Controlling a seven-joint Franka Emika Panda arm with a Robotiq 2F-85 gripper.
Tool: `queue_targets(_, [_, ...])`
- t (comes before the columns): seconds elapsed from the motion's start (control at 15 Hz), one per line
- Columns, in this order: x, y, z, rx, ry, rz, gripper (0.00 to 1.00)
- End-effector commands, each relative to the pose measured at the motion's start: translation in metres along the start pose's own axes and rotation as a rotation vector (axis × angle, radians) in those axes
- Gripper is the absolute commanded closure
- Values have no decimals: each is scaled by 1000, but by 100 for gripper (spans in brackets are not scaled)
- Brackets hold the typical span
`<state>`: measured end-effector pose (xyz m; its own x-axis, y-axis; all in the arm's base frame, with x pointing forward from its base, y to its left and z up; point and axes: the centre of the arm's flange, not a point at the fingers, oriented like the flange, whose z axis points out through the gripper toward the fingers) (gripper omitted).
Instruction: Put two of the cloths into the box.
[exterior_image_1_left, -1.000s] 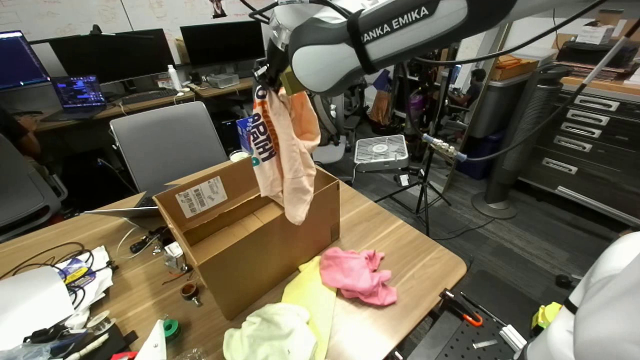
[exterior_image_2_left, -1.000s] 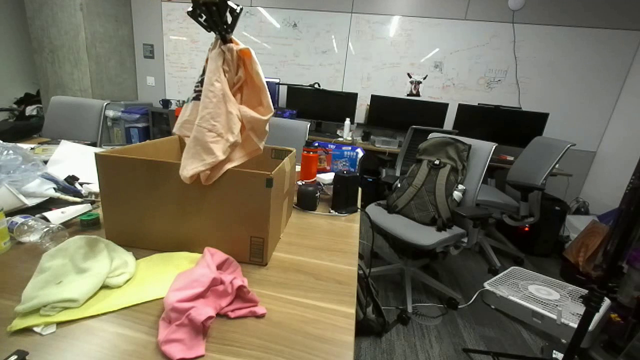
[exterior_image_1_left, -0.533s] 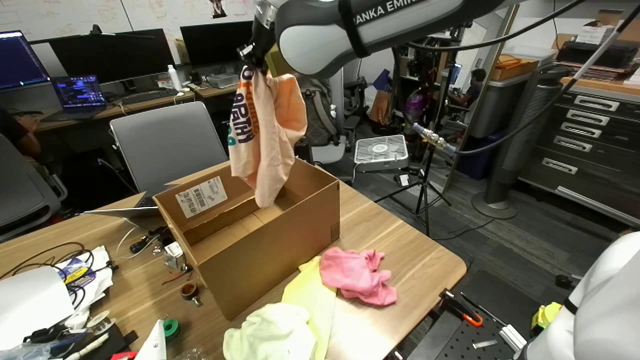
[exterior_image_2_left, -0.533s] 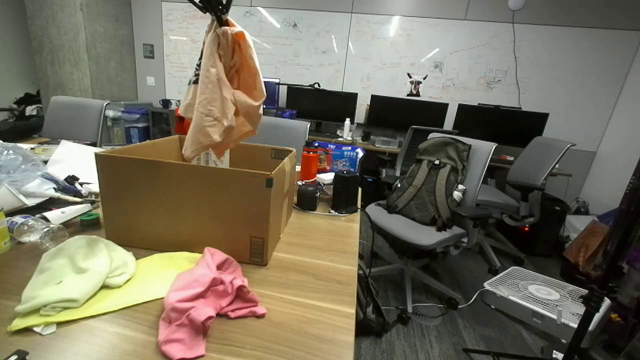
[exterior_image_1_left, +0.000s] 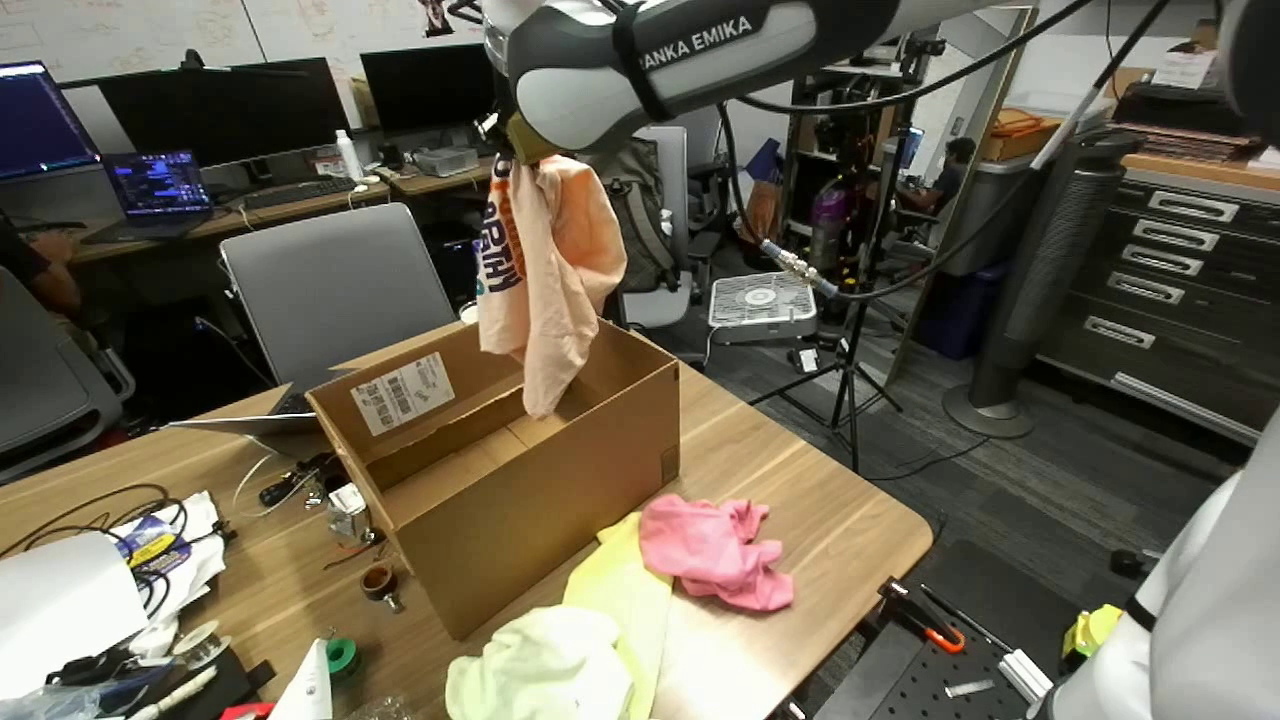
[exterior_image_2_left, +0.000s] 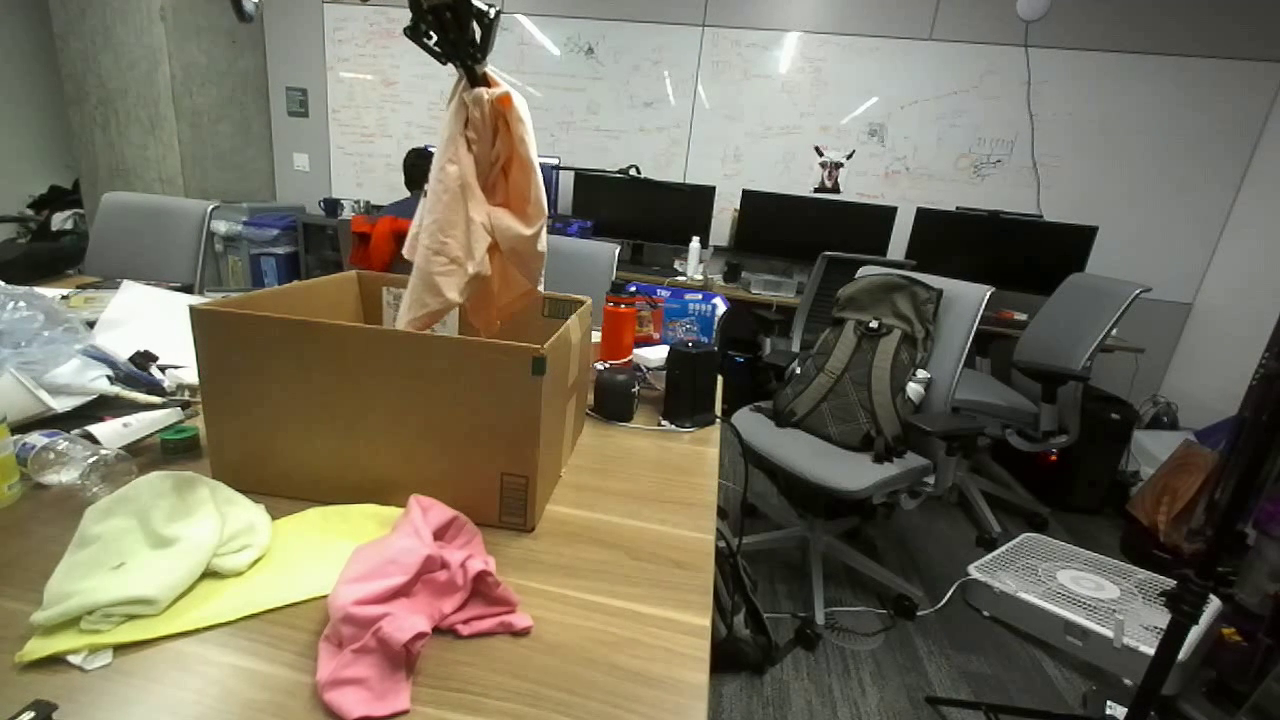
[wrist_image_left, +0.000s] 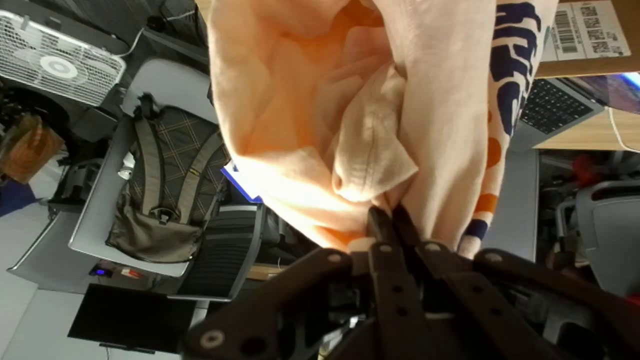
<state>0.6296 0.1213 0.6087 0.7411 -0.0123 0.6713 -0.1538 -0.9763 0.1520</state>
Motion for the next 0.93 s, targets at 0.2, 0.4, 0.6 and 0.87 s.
queue_targets(0.2, [38,-14,51,-60,-58,22,99])
queue_targets(0.4, [42,-16,63,-72,-67,25,71])
queue_targets(0.6, [41,-10,64,-79,-79,26,50])
queue_targets(0.87, [29,4,63,-106,-142,31,19])
